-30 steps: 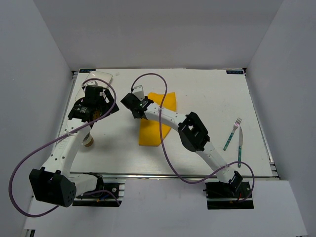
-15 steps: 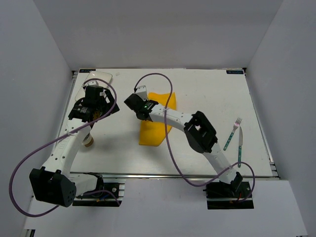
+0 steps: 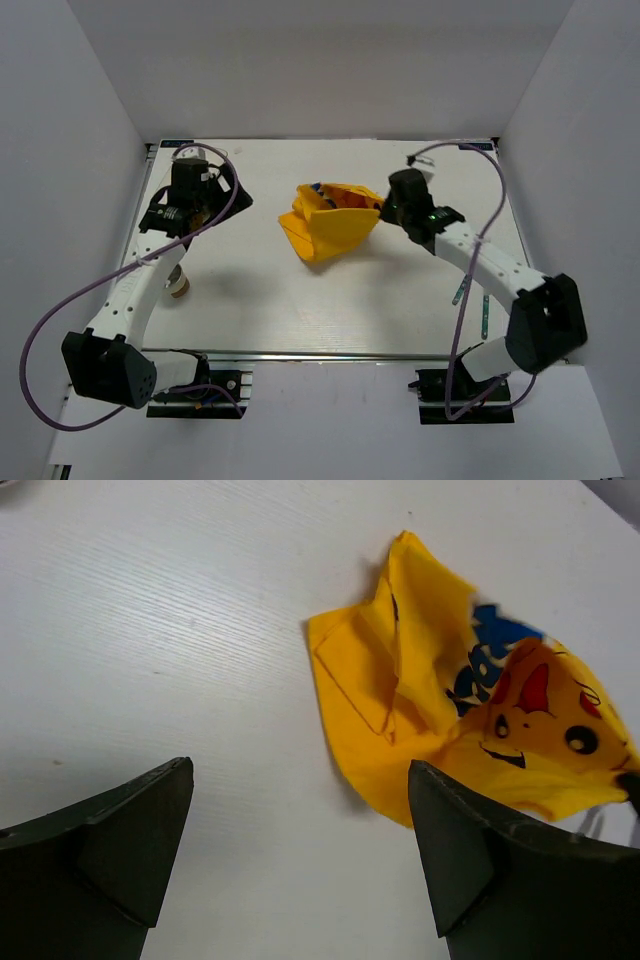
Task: Set the dinner table for one person
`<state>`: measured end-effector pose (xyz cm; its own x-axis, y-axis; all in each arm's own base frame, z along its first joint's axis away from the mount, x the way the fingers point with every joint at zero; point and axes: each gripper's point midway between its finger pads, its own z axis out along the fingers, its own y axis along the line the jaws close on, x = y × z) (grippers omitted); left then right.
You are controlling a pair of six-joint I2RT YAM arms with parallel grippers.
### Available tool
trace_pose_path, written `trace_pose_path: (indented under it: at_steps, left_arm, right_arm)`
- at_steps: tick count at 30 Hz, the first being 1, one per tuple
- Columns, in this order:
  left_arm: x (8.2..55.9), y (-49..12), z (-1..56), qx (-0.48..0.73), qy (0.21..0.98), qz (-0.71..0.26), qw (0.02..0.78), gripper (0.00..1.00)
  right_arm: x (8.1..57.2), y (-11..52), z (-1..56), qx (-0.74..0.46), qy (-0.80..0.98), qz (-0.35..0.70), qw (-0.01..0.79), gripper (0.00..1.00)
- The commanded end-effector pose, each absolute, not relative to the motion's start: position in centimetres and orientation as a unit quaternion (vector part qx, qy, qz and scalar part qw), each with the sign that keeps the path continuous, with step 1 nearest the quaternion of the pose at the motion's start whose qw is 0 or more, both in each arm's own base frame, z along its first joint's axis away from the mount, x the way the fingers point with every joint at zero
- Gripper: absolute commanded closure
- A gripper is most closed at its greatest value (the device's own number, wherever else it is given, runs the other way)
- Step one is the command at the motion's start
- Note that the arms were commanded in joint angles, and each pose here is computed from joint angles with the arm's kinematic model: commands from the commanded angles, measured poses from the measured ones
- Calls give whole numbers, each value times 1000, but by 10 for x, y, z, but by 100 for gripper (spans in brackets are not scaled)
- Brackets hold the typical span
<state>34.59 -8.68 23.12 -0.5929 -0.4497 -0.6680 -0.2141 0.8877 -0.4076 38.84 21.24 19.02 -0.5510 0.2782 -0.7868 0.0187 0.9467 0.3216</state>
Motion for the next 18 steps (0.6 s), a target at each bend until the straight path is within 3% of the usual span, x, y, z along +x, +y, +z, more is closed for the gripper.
trace_pose_path:
  at_steps: [1, 4, 5, 6, 7, 13, 18]
  left_arm:
    - [350, -116, 230, -168, 877, -216, 396, 2]
    - [355, -137, 226, -155, 870, -263, 386, 2]
    - [358, -140, 225, -156, 868, -271, 385, 2]
    - [359, -143, 224, -157, 868, -276, 381, 2]
    - [360, -142, 220, -162, 869, -274, 379, 2]
    - [358, -130, 213, -185, 875, -235, 381, 2]
    - [359, -133, 203, -184, 882, -238, 364, 2]
  right_arm:
    - [352, 163, 161, 113, 884, 105, 441, 100]
    - [323, 117, 147, 143, 883, 76, 441, 100]
    - [317, 107, 140, 153, 884, 62, 438, 93]
    - [308, 93, 124, 164, 889, 45, 425, 73]
    - [298, 76, 115, 184, 890, 26, 417, 11]
    - [279, 55, 112, 227, 875, 24, 427, 11]
    - [306, 91, 138, 137, 866, 103, 470, 11]
